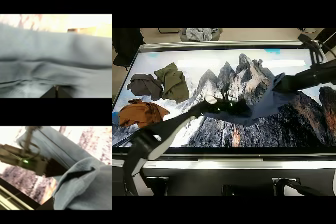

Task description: Fold the shirts.

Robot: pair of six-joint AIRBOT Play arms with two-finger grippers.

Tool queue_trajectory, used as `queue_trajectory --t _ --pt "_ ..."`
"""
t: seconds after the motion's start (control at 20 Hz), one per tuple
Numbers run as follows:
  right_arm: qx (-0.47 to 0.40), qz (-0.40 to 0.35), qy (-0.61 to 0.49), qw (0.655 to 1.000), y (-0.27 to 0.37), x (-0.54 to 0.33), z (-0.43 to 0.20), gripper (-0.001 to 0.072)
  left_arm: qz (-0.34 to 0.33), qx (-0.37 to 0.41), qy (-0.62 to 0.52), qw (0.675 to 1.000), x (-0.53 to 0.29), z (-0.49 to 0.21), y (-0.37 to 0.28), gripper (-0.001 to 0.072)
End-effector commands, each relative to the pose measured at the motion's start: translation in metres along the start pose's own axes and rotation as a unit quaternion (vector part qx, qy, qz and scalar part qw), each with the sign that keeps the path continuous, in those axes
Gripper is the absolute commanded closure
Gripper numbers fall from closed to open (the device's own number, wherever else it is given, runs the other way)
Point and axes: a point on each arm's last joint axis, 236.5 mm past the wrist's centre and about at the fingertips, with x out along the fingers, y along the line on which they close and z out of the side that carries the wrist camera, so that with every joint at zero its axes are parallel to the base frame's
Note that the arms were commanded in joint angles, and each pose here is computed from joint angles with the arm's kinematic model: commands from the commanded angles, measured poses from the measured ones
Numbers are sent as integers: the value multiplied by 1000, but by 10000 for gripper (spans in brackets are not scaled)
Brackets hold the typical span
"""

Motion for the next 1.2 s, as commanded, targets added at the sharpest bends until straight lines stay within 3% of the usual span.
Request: queue_trajectory --t 0.0,0.15,0.3,0.5,0.55,0.6,0.65,0.8,0.95,1.05,1.15 --pt "-4 53 -5 999 22 43 19 667 95 124 -42 987 -93 50 -3 686" --pt "-5 95 -24 995 50 102 45 667 162 198 -133 957 -216 102 -29 685" --pt "32 146 -22 989 71 171 54 666 172 216 -225 934 -321 124 -68 683" --pt "99 211 -15 972 99 241 54 646 171 244 -272 915 -380 113 -110 683" --pt "105 217 -3 970 104 256 47 470 169 248 -274 914 -381 110 -115 682" --pt "107 219 5 970 109 268 41 99 166 251 -272 914 -379 108 -118 682" --pt "99 219 2 971 111 273 41 19 164 253 -269 915 -376 106 -120 682" --pt "71 203 -34 976 90 250 59 14 165 251 -259 918 -368 104 -115 682" --pt "48 111 -29 992 13 194 55 15 181 239 -242 923 -360 100 -94 682" --pt "55 11 48 997 -60 152 10 25 190 230 -231 926 -355 97 -79 682" --pt "82 -95 171 977 -128 112 -61 50 198 225 -224 927 -352 95 -69 681"
